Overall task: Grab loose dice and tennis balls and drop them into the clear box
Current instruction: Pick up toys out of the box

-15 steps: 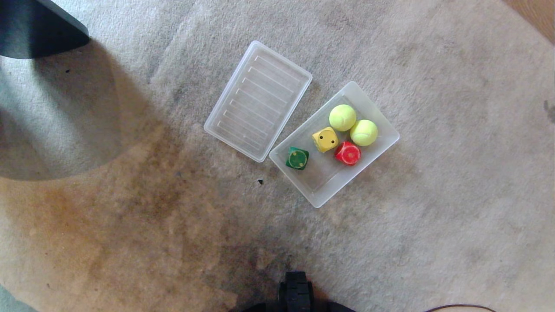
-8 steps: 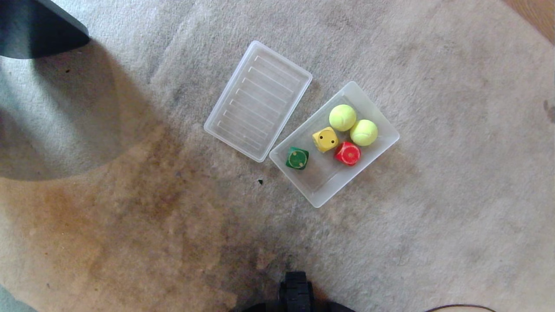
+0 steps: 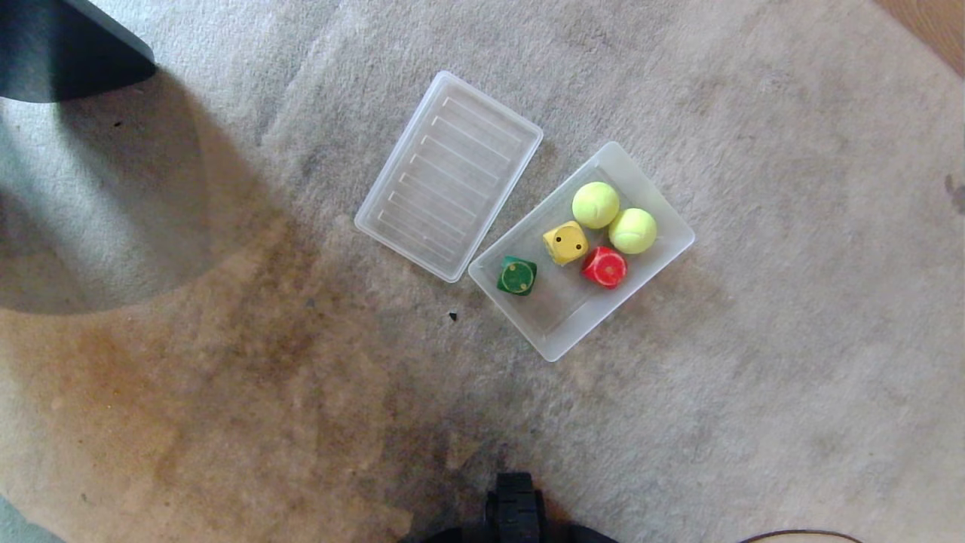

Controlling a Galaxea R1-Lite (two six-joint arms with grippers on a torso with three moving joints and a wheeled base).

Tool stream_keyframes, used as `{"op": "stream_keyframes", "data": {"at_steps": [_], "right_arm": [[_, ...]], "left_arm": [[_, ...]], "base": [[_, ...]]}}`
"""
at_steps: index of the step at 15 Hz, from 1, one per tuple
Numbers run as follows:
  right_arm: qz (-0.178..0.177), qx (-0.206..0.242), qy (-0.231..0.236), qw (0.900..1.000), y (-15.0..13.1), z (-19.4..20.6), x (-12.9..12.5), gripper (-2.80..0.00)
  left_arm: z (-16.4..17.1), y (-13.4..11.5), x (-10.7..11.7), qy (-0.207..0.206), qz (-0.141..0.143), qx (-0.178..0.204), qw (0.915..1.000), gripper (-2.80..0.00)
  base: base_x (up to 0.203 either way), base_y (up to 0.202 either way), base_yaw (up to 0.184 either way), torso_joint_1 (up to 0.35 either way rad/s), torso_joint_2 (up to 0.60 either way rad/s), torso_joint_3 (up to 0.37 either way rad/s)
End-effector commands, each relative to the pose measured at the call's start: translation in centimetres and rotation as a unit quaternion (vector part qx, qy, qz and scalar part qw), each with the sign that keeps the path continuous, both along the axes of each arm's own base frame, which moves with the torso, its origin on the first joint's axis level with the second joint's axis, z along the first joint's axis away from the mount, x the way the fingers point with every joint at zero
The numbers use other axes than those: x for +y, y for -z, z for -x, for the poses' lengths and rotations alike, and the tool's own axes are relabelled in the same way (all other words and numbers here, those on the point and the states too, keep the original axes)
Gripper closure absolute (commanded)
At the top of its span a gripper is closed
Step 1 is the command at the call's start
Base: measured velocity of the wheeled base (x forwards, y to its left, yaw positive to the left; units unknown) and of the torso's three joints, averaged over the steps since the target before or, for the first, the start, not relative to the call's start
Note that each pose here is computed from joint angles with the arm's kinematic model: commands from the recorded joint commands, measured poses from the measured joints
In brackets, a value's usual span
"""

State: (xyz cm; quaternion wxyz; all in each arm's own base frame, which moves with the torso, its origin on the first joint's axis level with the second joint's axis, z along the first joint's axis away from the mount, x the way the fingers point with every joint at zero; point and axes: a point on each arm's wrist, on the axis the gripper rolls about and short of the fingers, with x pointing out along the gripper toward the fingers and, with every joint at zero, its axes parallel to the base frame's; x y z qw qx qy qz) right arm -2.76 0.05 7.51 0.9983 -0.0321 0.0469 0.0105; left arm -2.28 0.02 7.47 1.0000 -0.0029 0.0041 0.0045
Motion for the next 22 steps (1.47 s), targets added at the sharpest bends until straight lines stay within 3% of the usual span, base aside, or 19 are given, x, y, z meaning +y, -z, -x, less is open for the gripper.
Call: {"op": "stream_keyframes", "data": {"at_steps": [1,17,22], "right_arm": [[0.0,0.0,0.0,1.0,0.03,0.01,0.0,0.0],[0.001,0.0,0.0,1.0,0.03,0.01,0.0,0.0],[0.001,0.0,0.0,1.0,0.03,0.01,0.0,0.0]], "left_arm": [[0.0,0.0,0.0,0.0,0.0,0.0,1.0,0.0],[0.0,0.0,0.0,0.0,0.0,0.0,1.0,0.0],[0.0,0.0,0.0,0.0,0.0,0.0,1.0,0.0]], "base": [[0.0,0.0,0.0,0.0,0.0,0.0],[0.0,0.0,0.0,0.0,0.0,0.002],[0.0,0.0,0.0,0.002,0.0,0.162]]}}
